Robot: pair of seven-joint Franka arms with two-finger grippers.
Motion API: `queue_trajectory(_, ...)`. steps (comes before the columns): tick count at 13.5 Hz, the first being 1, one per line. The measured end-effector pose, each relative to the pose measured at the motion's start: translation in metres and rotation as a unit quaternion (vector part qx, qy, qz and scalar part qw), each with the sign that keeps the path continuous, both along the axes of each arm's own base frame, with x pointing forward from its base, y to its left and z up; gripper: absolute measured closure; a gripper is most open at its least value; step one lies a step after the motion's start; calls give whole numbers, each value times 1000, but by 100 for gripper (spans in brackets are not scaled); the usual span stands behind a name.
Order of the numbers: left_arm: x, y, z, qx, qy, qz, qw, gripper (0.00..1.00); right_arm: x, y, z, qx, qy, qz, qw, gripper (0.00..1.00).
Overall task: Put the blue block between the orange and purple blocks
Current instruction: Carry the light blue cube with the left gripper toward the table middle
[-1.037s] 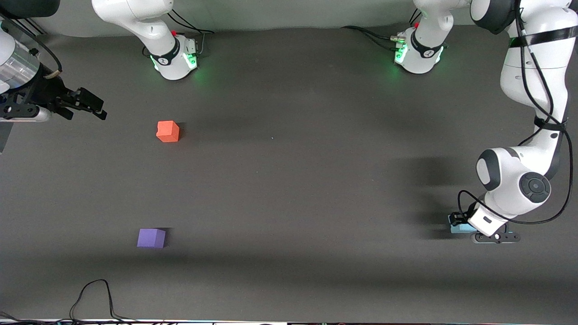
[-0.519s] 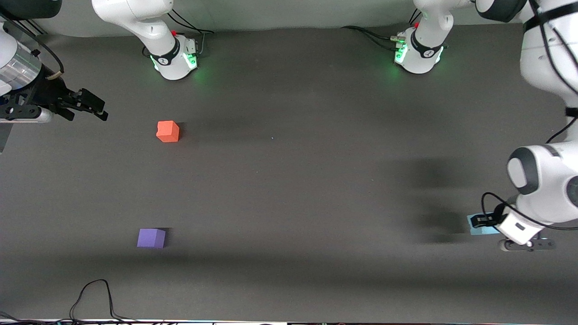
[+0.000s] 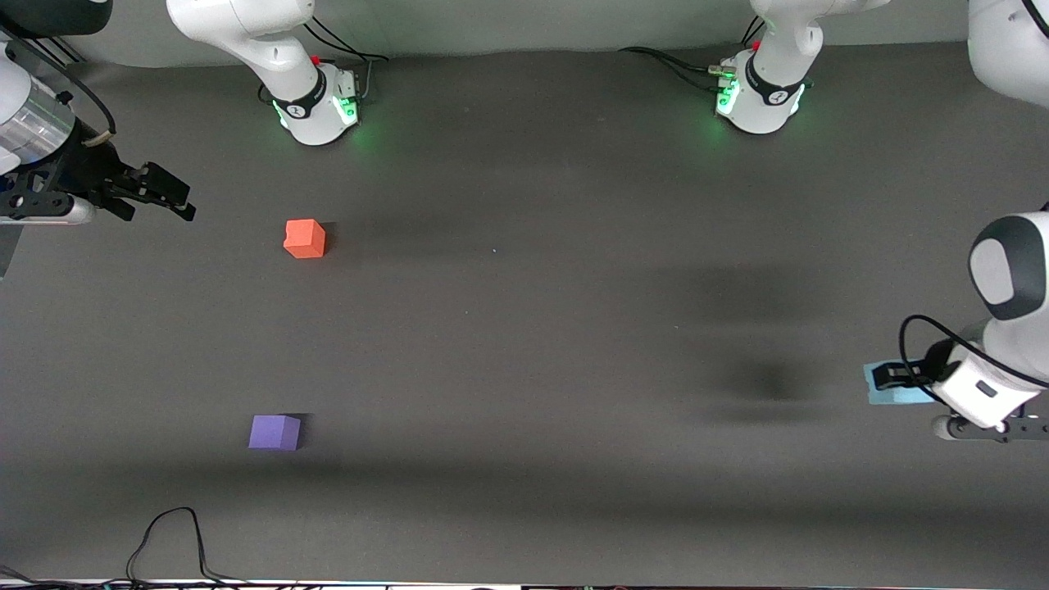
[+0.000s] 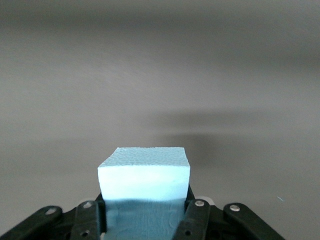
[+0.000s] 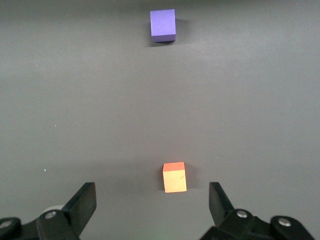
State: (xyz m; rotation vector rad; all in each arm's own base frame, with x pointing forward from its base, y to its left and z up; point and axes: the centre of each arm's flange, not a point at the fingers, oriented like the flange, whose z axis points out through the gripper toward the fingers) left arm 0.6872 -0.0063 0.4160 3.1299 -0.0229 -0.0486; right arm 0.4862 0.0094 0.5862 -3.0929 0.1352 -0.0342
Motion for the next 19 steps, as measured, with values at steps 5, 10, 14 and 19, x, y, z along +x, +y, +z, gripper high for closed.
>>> queue_trajectory(5, -42, -220, 22, 2, -2, 23, 1000, 47, 0, -5, 1, 1, -1, -2, 1000, 0)
queue_trajectory(10, -111, -386, 25, -1, -11, 66, 998, 47, -1, -5, -3, 1, 3, -1, 1000, 0)
queue_trajectory(14, -171, -508, -13, 6, -15, 67, 998, 47, 1, -7, -7, 1, 3, -3, 1000, 0)
queue_trajectory(19, -232, -605, -111, 4, -43, 48, 998, 47, 8, -8, -17, -4, 2, -8, 1000, 0)
